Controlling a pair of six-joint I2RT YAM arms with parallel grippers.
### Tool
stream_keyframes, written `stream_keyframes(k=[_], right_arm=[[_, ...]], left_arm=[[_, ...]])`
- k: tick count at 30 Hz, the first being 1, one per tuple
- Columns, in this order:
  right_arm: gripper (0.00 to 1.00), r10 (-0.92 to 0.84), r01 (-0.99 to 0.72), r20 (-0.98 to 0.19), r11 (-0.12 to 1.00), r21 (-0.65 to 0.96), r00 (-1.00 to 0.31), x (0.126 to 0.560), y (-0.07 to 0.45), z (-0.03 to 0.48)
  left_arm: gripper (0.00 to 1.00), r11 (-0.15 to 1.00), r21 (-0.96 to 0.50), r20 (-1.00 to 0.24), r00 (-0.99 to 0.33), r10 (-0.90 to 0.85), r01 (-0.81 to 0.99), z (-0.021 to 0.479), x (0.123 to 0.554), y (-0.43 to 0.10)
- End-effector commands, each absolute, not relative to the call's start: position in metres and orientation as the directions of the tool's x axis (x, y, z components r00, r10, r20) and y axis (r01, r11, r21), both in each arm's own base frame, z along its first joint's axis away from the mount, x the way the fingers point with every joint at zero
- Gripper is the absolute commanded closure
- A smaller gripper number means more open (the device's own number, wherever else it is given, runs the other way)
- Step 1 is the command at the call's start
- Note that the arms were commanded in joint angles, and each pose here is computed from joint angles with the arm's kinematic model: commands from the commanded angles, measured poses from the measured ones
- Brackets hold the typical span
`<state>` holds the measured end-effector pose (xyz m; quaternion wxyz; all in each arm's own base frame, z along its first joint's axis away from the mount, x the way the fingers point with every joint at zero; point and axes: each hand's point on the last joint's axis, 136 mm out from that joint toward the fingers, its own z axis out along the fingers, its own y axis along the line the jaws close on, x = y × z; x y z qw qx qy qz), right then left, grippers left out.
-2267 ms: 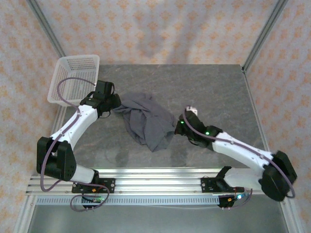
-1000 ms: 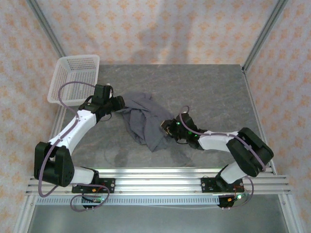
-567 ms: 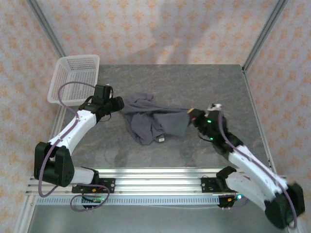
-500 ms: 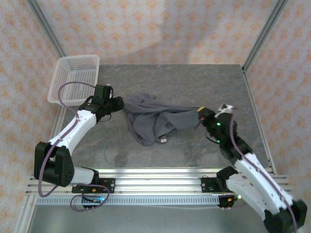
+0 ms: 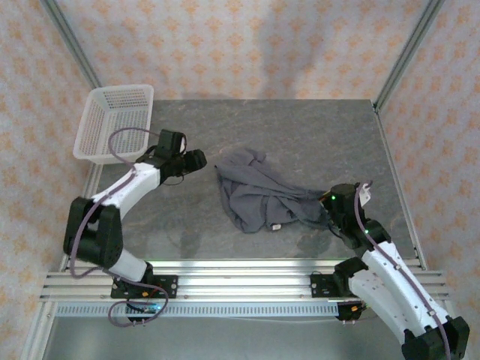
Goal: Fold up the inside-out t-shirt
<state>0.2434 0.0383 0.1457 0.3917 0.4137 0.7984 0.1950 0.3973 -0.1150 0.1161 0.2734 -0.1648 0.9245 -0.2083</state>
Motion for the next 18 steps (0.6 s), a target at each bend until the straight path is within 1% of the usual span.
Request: stream_keyframes(k=[1, 2, 5, 6, 8, 9, 10, 11, 12, 13, 14, 16, 18], right_arm=[[1.0, 0.812, 0.515, -0.471, 0.583, 0.628, -0.345, 0.245, 0.036, 0.152], [1.0, 0.808, 0.51, -0.471, 0.589, 0.627, -0.353, 0.245, 0.037, 0.154], [1.0, 0.801, 0.501, -0.468, 0.598, 0.625, -0.372, 0.246, 0.041, 0.156], [1.0, 0.802, 0.501, -0.467, 0.598, 0.626, -0.373, 0.246, 0.041, 0.155], [1.0, 0.805, 0.499, -0.461, 0.593, 0.632, -0.373, 0.246, 0.042, 0.156], [1.0, 0.806, 0.496, -0.457, 0.591, 0.636, -0.376, 0.246, 0.043, 0.156], [1.0, 0.808, 0.493, -0.455, 0.589, 0.64, -0.374, 0.247, 0.044, 0.158], [1.0, 0.808, 0.489, -0.457, 0.589, 0.643, -0.372, 0.248, 0.044, 0.16], [1.0, 0.804, 0.478, -0.465, 0.594, 0.647, -0.369, 0.249, 0.044, 0.166], [1.0, 0.798, 0.465, -0.479, 0.602, 0.65, -0.365, 0.251, 0.044, 0.175], [1.0, 0.793, 0.45, -0.494, 0.609, 0.653, -0.356, 0.252, 0.043, 0.187], [1.0, 0.774, 0.406, -0.54, 0.633, 0.659, -0.33, 0.257, 0.04, 0.219], [1.0, 0.754, 0.347, -0.593, 0.656, 0.67, -0.281, 0.261, 0.037, 0.262]], left_arm=[[0.4, 0.753, -0.624, -0.337, -0.799, -0.499, -0.207, 0.111, 0.422, -0.145], [0.38, 0.722, -0.661, -0.311, -0.8, -0.513, -0.206, 0.109, 0.426, -0.153], [0.27, 0.625, -0.749, -0.239, -0.789, -0.566, -0.221, 0.098, 0.439, -0.171], [0.25, 0.603, -0.765, -0.218, -0.79, -0.573, -0.226, 0.095, 0.443, -0.177], [0.26, 0.568, -0.793, -0.194, -0.791, -0.581, -0.222, 0.093, 0.448, -0.187], [0.3, 0.547, -0.809, -0.186, -0.789, -0.586, -0.215, 0.096, 0.45, -0.192], [0.43, 0.527, -0.825, -0.182, -0.788, -0.588, -0.203, 0.101, 0.452, -0.197], [0.64, 0.512, -0.838, -0.182, -0.788, -0.588, -0.189, 0.108, 0.455, -0.201], [0.9, 0.497, -0.85, -0.184, -0.784, -0.593, -0.176, 0.119, 0.457, -0.203], [1.0, 0.494, -0.856, -0.206, -0.775, -0.597, -0.152, 0.134, 0.459, -0.202], [1.0, 0.505, -0.853, -0.237, -0.764, -0.599, -0.131, 0.15, 0.46, -0.198], [1.0, 0.552, -0.831, -0.342, -0.724, -0.599, -0.064, 0.197, 0.46, -0.187], [1.0, 0.615, -0.788, -0.478, -0.654, -0.586, 0.024, 0.262, 0.455, -0.172]])
